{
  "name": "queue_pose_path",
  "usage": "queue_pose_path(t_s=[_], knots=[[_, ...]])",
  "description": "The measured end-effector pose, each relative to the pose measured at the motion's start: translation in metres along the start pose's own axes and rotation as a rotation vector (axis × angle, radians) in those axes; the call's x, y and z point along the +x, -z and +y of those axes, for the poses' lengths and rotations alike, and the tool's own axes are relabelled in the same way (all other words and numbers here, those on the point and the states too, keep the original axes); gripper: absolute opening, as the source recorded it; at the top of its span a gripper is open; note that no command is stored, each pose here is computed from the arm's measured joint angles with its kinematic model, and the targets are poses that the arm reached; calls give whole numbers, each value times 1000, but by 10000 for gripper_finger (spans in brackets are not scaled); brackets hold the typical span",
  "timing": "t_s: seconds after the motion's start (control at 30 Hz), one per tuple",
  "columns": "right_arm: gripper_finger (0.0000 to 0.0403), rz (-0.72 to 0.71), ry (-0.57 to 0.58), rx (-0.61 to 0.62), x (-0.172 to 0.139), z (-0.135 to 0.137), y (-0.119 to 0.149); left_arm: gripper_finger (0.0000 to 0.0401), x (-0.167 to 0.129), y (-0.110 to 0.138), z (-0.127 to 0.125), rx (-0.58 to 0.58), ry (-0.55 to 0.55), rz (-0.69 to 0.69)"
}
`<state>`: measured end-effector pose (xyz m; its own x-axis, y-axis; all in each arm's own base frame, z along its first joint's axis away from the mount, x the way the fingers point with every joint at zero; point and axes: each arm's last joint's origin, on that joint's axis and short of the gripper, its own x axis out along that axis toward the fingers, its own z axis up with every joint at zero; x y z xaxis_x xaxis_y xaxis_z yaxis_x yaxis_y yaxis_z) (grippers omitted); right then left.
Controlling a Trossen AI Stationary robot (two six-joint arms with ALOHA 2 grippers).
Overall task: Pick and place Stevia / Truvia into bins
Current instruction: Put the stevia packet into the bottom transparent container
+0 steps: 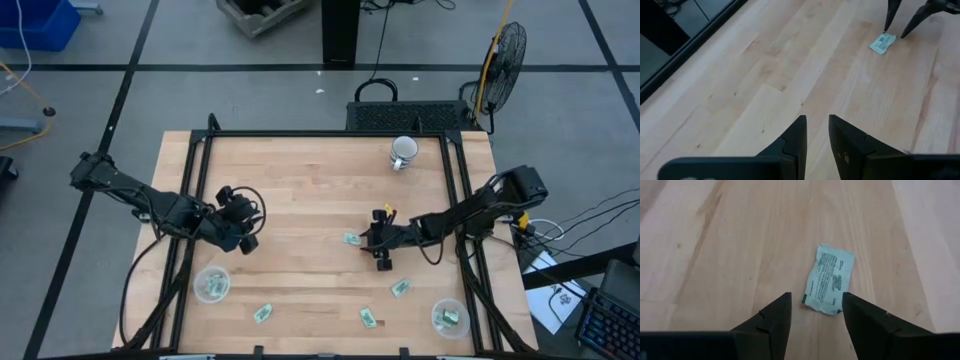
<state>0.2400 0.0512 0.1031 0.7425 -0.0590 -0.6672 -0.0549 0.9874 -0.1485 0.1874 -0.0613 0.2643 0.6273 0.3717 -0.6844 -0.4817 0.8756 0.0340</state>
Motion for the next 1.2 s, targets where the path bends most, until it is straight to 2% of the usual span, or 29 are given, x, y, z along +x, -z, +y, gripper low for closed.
queue_pose_path(t_s=[0.3,0.53,0.67,0.9,1.03,1.2], knots=[[157,-24,5,-36,10,2,2,88,0,0,0,2,3,2],[139,18,17,12,11,-4,6,88,0,0,0,1,7,5],[114,21,15,23,12,-5,7,88,0,0,0,0,7,4],[45,13,20,18,12,-5,6,88,0,0,0,0,7,4],[8,-64,31,34,12,-6,-1,88,0,0,0,0,7,4],[6,-225,13,4,2,-1,-20,88,0,0,0,-2,8,4]])
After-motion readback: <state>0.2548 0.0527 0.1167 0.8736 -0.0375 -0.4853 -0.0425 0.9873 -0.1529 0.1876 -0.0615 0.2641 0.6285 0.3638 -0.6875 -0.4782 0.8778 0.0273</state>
